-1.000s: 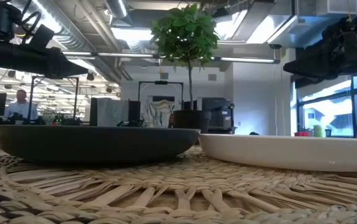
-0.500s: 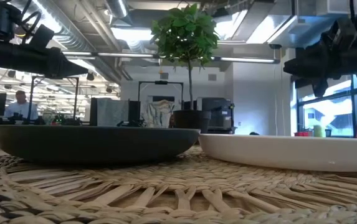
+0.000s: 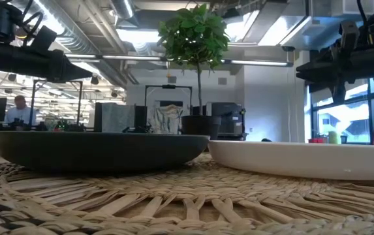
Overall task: Pick & Place donuts
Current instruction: Put the large blue donut on the white plate
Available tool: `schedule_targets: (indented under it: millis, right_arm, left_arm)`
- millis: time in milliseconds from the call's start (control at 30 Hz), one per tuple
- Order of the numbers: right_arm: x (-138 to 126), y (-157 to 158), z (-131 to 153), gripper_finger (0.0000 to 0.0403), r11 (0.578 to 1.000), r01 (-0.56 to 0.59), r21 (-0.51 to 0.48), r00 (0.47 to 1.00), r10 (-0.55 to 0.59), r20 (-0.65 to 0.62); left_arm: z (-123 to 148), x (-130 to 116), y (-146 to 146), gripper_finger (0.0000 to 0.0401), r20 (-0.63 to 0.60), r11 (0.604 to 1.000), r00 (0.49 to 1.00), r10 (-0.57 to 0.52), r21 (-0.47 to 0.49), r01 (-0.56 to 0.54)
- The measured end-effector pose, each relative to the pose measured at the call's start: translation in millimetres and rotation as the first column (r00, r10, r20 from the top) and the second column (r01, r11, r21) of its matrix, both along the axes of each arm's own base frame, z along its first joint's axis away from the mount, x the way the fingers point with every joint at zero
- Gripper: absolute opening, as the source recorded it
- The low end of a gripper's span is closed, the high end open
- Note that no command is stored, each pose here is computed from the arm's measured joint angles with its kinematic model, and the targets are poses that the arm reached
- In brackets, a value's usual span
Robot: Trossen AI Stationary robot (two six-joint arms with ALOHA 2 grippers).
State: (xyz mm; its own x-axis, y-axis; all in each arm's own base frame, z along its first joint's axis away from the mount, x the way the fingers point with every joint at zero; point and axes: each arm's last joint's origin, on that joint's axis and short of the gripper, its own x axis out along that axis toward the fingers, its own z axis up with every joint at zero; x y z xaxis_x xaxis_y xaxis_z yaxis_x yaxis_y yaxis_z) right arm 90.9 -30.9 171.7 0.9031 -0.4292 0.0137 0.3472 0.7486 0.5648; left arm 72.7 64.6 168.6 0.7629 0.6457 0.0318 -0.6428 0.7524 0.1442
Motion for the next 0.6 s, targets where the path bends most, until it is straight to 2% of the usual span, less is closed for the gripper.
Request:
schedule_targets:
  millis: [367, 600]
  right_arm:
    - [0.1, 0.2, -0.1, 0.0069, 1.0, -0.006, 0.0, 1.0, 0.006, 0.0]
    - [1.1, 2.5, -0.4, 0.0075, 0.995, -0.092, -0.026, 0.996, 0.092, -0.016]
  left_arm:
    - [0.0, 0.0, 0.0, 0.002, 0.0, 1.0, 1.0, 0.0, 0.0, 0.0]
    - [0.0, 0.0, 0.0, 0.0021, 0.0, 1.0, 1.0, 0.0, 0.0, 0.0]
